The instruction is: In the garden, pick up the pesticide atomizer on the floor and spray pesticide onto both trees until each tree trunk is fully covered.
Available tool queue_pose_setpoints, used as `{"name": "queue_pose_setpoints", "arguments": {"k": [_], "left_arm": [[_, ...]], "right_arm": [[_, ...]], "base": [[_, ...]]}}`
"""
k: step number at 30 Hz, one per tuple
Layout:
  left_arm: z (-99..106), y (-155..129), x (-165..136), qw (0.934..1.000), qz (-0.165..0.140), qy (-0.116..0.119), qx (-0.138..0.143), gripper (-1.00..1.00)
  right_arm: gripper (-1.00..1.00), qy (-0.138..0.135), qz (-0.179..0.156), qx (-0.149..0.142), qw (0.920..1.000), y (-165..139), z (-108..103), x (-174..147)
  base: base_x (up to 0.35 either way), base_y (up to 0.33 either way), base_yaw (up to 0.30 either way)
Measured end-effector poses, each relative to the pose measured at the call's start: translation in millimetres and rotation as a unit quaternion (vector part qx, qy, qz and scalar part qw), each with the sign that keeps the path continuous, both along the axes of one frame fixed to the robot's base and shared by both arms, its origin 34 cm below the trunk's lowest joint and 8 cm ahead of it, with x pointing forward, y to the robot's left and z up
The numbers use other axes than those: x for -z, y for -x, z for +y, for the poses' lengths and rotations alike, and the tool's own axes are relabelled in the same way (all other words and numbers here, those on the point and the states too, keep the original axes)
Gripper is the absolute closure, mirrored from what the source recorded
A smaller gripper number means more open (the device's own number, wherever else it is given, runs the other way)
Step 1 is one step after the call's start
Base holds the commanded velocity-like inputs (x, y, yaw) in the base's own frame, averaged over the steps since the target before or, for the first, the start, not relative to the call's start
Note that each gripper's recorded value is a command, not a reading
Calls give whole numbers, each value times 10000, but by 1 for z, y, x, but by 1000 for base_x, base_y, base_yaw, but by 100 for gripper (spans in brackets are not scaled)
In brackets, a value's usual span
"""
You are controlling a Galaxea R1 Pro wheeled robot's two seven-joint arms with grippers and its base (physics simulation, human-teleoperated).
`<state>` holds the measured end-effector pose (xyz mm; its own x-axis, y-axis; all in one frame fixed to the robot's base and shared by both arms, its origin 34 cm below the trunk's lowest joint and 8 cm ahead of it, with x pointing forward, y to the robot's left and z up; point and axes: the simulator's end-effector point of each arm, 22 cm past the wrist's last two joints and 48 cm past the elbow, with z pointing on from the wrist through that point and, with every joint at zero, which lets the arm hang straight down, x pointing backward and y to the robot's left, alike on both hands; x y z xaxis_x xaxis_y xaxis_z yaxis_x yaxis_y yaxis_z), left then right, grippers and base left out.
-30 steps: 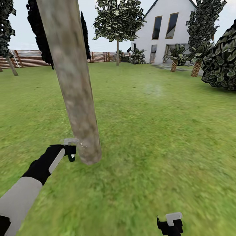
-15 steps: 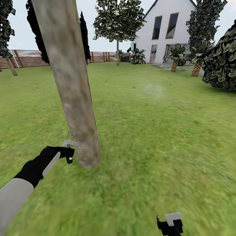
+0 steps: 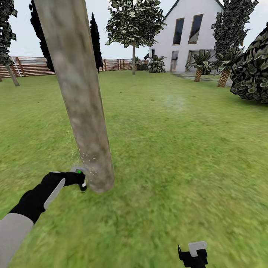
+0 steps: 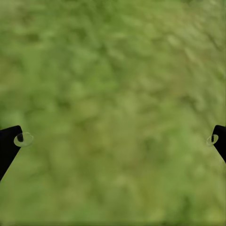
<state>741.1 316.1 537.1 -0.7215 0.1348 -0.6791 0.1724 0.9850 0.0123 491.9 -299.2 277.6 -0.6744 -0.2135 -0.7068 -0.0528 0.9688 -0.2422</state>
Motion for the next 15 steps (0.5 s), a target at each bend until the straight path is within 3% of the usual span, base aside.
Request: {"name": "queue_pose_setpoints", "arguments": {"k": [3, 9, 15], "left_arm": [[-1, -3, -8, 9999, -109, -30, 33, 100], [3, -3, -8, 9999, -135, -79, -12, 100], [5, -2, -4, 9999, -101, -83, -38, 100]], "right_arm": [[-100, -1, 2, 1, 10000, 0, 0, 0], [-100, 0, 2, -1, 10000, 0, 0, 0], [-100, 0, 2, -1, 10000, 0, 0, 0]], "base": [[0, -92, 0], [0, -260, 2], [0, -274, 210]]}}
